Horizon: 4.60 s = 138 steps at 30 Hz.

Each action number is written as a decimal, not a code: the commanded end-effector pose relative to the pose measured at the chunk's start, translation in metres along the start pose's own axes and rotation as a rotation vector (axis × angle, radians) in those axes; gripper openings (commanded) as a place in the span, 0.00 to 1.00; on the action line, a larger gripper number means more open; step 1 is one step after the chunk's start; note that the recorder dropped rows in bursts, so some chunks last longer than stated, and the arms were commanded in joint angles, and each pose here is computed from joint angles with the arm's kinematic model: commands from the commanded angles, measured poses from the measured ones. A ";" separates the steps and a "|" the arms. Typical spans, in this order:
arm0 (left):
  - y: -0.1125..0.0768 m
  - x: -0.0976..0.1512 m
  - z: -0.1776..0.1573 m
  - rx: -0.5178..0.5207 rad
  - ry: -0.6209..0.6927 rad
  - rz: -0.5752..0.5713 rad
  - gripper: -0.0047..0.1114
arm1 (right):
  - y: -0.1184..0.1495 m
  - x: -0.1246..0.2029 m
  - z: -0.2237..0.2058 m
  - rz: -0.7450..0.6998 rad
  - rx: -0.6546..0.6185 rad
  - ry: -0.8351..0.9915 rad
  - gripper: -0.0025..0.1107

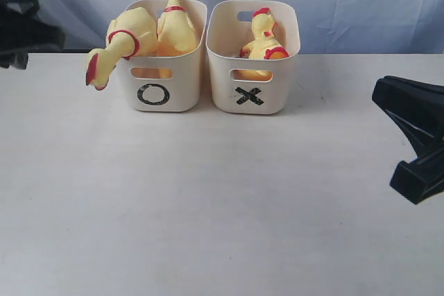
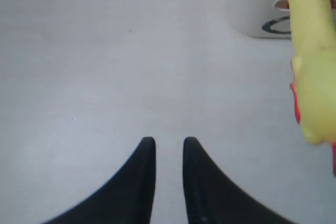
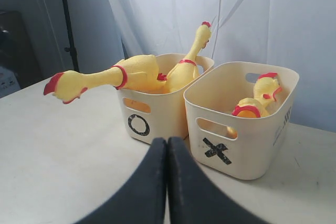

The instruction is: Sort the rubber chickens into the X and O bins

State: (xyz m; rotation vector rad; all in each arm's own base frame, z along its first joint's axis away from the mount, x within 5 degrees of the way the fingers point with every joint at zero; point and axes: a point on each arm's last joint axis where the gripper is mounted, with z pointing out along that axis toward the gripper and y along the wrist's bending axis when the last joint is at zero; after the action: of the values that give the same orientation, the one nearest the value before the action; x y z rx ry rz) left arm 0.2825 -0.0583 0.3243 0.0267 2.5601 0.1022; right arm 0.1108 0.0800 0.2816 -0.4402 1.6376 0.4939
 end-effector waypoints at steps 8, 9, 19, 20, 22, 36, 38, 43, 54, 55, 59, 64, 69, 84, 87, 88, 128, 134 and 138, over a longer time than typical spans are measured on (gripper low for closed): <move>0.020 0.107 -0.017 0.079 -0.164 -0.038 0.16 | -0.001 0.000 -0.001 0.001 0.010 -0.010 0.01; 0.021 0.115 -0.018 0.083 -0.173 -0.038 0.12 | -0.001 0.000 -0.001 0.001 0.010 -0.010 0.01; 0.031 0.164 -0.037 0.164 -0.303 -0.105 0.04 | -0.001 0.000 -0.001 0.001 0.010 -0.010 0.01; 0.031 0.166 -0.039 0.166 -0.314 -0.105 0.04 | -0.001 0.000 -0.001 0.001 0.010 -0.010 0.01; 0.033 0.169 -0.042 0.167 -0.327 -0.107 0.04 | -0.001 0.000 -0.001 0.001 0.010 -0.010 0.01; 0.033 0.169 -0.045 0.173 -0.356 -0.106 0.04 | -0.005 -0.005 -0.010 0.007 0.027 -0.052 0.01; 0.033 0.169 -0.045 0.173 -0.356 -0.106 0.04 | -0.009 -0.008 -0.017 0.013 0.054 -0.076 0.01; 0.035 0.170 -0.050 0.173 -0.385 -0.111 0.04 | -0.023 -0.020 -0.042 0.020 0.191 -0.204 0.01; 0.068 0.212 -0.114 0.034 -0.800 -0.323 0.04 | -0.017 -0.037 -0.131 -0.065 0.529 -0.664 0.01; 0.069 0.219 -0.120 0.028 -0.851 -0.333 0.04 | -0.019 -0.039 -0.134 -0.067 0.558 -0.701 0.01; 0.070 0.235 -0.133 0.016 -0.957 -0.334 0.04 | -0.019 -0.039 -0.135 -0.067 0.565 -0.708 0.01; 0.071 0.239 -0.137 -0.008 -0.986 -0.321 0.04 | -0.019 -0.039 -0.134 -0.067 0.560 -0.701 0.01; 0.071 0.239 -0.137 -0.008 -0.986 -0.321 0.04 | -0.019 -0.039 -0.134 -0.067 0.555 -0.695 0.01; 0.057 0.239 -0.094 0.203 -0.954 -0.430 0.04 | -0.014 -0.020 -0.117 -0.649 0.574 -0.291 0.01; 0.055 0.242 -0.077 0.222 -0.929 -0.448 0.04 | -0.018 -0.008 -0.111 -0.645 0.569 -0.260 0.01; 0.054 0.243 -0.072 0.220 -0.915 -0.449 0.04 | -0.020 -0.001 -0.107 -0.641 0.567 -0.246 0.01; 0.049 0.261 -0.015 0.218 -0.897 -0.444 0.04 | -0.036 0.094 -0.077 -0.576 0.454 0.145 0.01; 0.050 0.260 -0.015 0.214 -0.900 -0.439 0.04 | -0.036 0.094 -0.077 -0.573 0.454 0.144 0.01; 0.050 0.260 -0.015 0.214 -0.900 -0.439 0.04 | -0.036 0.094 -0.077 -0.565 0.453 0.141 0.01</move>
State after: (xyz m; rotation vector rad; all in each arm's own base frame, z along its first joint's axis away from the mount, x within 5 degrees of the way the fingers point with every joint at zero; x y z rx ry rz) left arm 0.0564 0.0005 0.1980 -0.3311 1.6340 -0.2932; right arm 0.0555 0.0076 0.1954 -0.5782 1.6029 -0.3302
